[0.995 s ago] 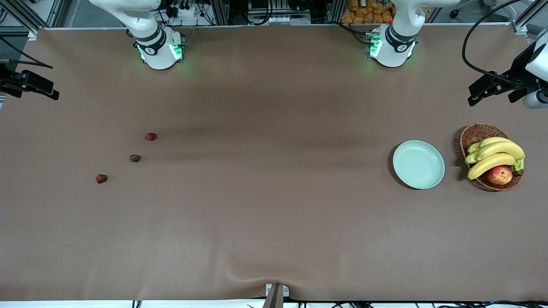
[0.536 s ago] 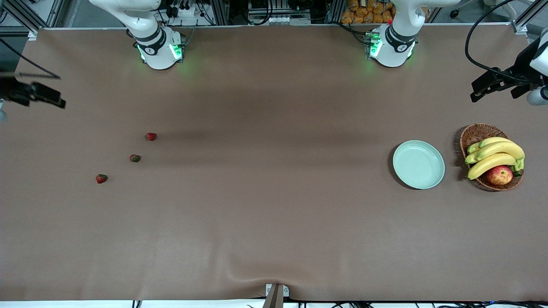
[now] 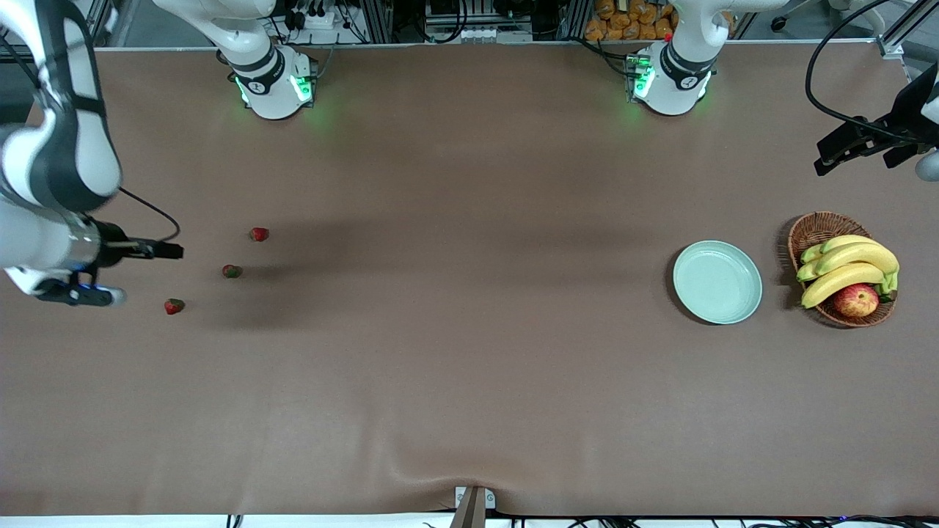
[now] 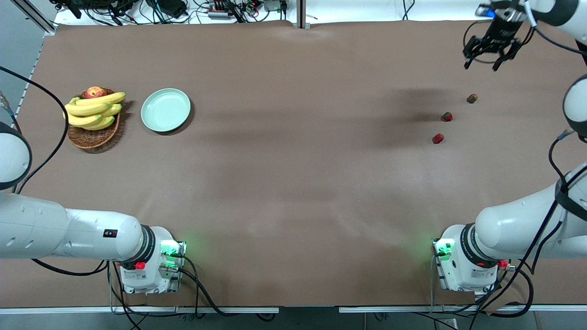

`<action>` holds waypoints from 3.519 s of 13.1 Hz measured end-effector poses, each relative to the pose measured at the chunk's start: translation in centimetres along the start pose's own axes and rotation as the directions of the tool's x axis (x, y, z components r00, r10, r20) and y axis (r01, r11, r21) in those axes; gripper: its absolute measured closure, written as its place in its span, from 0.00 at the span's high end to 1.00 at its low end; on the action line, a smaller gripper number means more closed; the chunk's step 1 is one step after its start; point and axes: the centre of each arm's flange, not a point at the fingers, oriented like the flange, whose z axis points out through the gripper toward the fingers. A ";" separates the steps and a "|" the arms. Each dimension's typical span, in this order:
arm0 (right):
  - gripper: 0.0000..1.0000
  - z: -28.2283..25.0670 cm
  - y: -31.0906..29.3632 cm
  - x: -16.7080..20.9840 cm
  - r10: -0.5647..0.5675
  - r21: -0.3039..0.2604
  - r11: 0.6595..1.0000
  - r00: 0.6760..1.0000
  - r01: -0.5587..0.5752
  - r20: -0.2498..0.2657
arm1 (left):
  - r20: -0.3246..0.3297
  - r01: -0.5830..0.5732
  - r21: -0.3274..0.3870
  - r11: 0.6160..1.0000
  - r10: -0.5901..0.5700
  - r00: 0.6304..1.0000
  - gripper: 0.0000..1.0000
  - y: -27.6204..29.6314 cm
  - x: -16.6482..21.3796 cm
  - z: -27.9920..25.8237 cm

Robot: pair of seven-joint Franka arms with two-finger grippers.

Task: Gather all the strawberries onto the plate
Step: 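Reach the right gripper down to the three strawberries, then grasp a strawberry with the right gripper and lift it, then set the strawberry mid-table with the right gripper while the left gripper approaches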

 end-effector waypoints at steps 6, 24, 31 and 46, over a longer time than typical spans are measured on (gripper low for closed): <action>1.00 13.7 0.1 4.5 0.002 -0.001 1.000 0.987 -0.002 0.158 | 0.005 -0.013 0.001 1.000 0.013 1.000 1.00 0.7 0.0 0.3; 0.64 20.6 -0.6 4.5 -0.009 -0.002 1.000 0.986 0.010 0.168 | -0.027 -0.031 -0.002 1.000 0.031 0.999 1.00 1.8 0.7 1.2; 0.47 21.5 -0.5 4.8 -0.031 -0.001 1.000 0.985 0.032 0.167 | -0.004 -0.091 0.005 0.996 0.091 0.996 1.00 5.6 1.1 3.0; 0.32 15.1 -40.6 -2.9 0.062 0.262 0.963 0.998 -0.066 0.025 | 0.047 -0.096 0.007 0.995 0.095 0.994 1.00 13.4 2.8 9.1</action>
